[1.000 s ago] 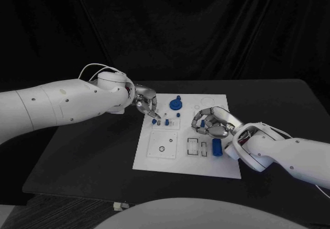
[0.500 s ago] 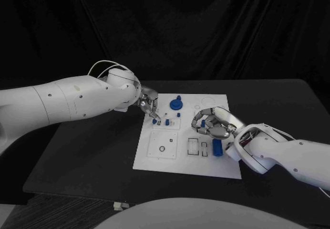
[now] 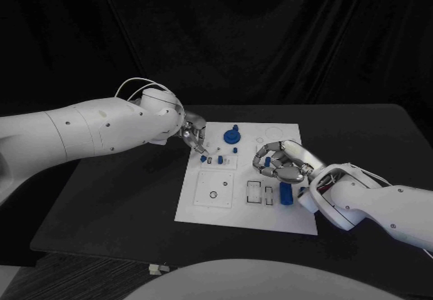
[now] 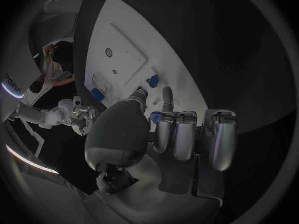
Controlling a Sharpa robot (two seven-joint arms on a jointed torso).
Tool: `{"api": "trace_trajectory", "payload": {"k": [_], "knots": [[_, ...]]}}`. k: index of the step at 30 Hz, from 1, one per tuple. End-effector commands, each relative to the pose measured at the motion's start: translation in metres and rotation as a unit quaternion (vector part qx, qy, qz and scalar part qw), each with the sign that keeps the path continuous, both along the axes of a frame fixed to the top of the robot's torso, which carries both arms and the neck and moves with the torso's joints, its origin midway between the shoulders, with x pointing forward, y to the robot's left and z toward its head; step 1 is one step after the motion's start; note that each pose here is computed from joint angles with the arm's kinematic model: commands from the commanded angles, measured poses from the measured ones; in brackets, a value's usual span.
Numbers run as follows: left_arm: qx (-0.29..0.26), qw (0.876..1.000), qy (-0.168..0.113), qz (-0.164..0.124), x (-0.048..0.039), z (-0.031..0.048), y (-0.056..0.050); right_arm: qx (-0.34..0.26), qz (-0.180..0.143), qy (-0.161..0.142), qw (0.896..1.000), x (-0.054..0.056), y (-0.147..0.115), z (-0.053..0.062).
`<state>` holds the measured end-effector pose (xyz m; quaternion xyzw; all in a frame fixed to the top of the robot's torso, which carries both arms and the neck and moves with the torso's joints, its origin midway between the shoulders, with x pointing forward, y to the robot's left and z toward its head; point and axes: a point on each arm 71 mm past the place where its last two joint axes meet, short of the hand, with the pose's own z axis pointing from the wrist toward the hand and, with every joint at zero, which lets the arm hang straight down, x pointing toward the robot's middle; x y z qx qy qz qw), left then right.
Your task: Assemble the parts on the task board
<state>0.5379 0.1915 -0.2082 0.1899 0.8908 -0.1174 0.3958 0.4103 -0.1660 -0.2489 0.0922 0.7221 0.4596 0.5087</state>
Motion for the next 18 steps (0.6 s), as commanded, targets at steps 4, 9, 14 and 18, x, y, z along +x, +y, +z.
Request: {"api": "trace_trajectory", "payload": {"k": [4,9,14,18], "knots": [[-0.003,1.0,0.007,-0.01,-0.0009,-0.0018,-0.0031,0.004,0.0,-0.008,1.0,-0.0008,0.0022,0.0013],[-0.008,1.0,0.004,-0.013,-0.0008,-0.0018,-0.0046,0.004,0.001,-0.008,1.0,-0.0008,0.0026,0.0011],[-0.008,1.0,0.007,-0.015,-0.0016,-0.0024,-0.0056,0.004,0.001,-0.007,1.0,-0.0008,0.0026,0.001],[-0.003,1.0,0.012,-0.015,-0.0022,-0.004,-0.0056,0.004,0.002,-0.006,1.0,-0.0008,0.003,0.0009]]}}
